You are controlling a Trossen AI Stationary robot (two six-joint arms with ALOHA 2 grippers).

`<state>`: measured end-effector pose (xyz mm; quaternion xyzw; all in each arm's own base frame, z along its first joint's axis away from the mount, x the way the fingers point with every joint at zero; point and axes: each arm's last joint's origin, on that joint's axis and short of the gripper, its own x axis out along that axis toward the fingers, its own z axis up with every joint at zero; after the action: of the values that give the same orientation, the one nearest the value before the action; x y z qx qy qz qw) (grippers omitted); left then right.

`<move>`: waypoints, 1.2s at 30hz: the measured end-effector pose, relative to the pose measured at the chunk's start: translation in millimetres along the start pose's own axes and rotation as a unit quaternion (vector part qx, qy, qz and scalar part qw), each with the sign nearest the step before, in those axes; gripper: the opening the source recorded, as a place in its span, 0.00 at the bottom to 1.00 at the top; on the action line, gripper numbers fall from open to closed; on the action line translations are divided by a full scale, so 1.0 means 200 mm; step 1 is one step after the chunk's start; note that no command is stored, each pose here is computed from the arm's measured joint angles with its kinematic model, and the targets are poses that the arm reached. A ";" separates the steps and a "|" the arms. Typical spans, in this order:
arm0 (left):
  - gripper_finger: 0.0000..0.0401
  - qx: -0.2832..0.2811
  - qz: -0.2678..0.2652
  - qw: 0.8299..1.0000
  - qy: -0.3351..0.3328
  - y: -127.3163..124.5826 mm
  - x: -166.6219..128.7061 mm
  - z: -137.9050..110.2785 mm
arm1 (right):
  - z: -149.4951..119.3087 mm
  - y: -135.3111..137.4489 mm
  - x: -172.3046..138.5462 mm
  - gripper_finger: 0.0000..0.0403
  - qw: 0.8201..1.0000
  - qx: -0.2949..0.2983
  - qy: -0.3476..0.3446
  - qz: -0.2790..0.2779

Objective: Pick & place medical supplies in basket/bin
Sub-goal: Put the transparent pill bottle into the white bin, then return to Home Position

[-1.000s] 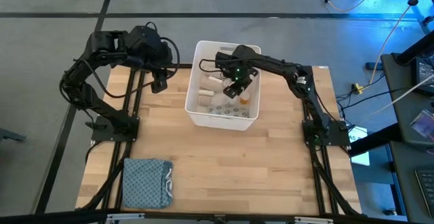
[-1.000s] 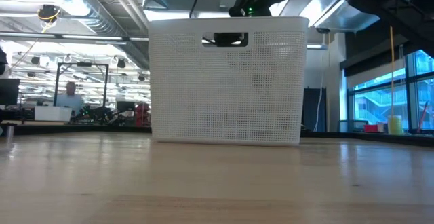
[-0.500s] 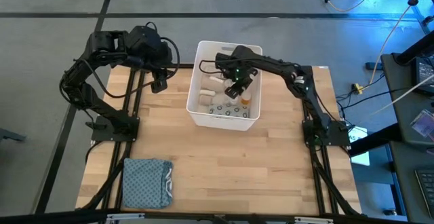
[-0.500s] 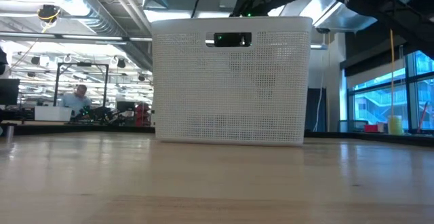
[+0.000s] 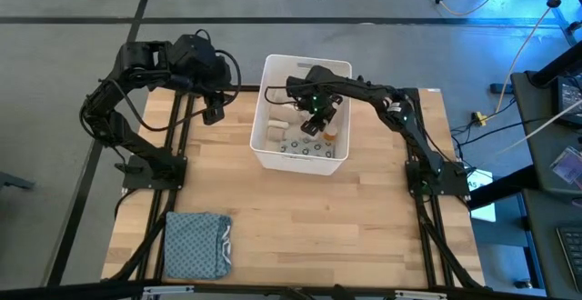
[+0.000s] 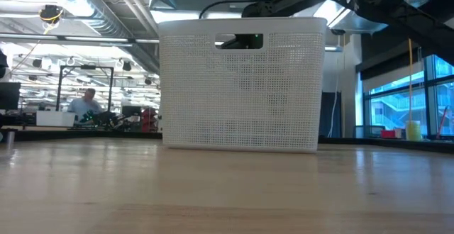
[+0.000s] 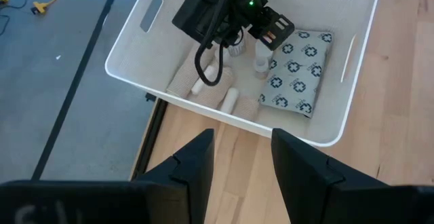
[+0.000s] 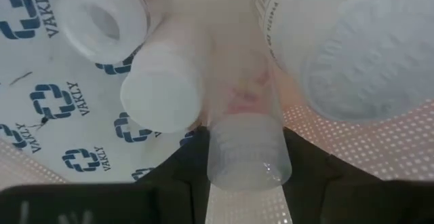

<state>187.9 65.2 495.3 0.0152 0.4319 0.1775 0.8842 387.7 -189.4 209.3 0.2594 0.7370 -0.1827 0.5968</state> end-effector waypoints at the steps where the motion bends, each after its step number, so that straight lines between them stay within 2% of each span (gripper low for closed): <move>1: 0.35 0.000 0.000 1.000 0.000 0.00 0.00 0.00 | 0.00 0.00 0.00 0.34 1.000 0.000 0.000 0.000; 21: 0.35 0.000 0.000 1.000 0.000 0.00 0.00 0.00 | 0.02 0.00 0.04 0.34 1.000 -0.023 0.011 -0.005; 36: 0.35 0.000 0.000 1.000 0.000 0.00 0.00 0.00 | 0.02 0.00 0.04 0.46 0.999 -0.037 0.012 -0.001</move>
<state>187.9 65.2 495.3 0.0148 0.4318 0.1774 0.8842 389.7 -190.3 199.9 0.2382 0.7507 -0.1527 0.5970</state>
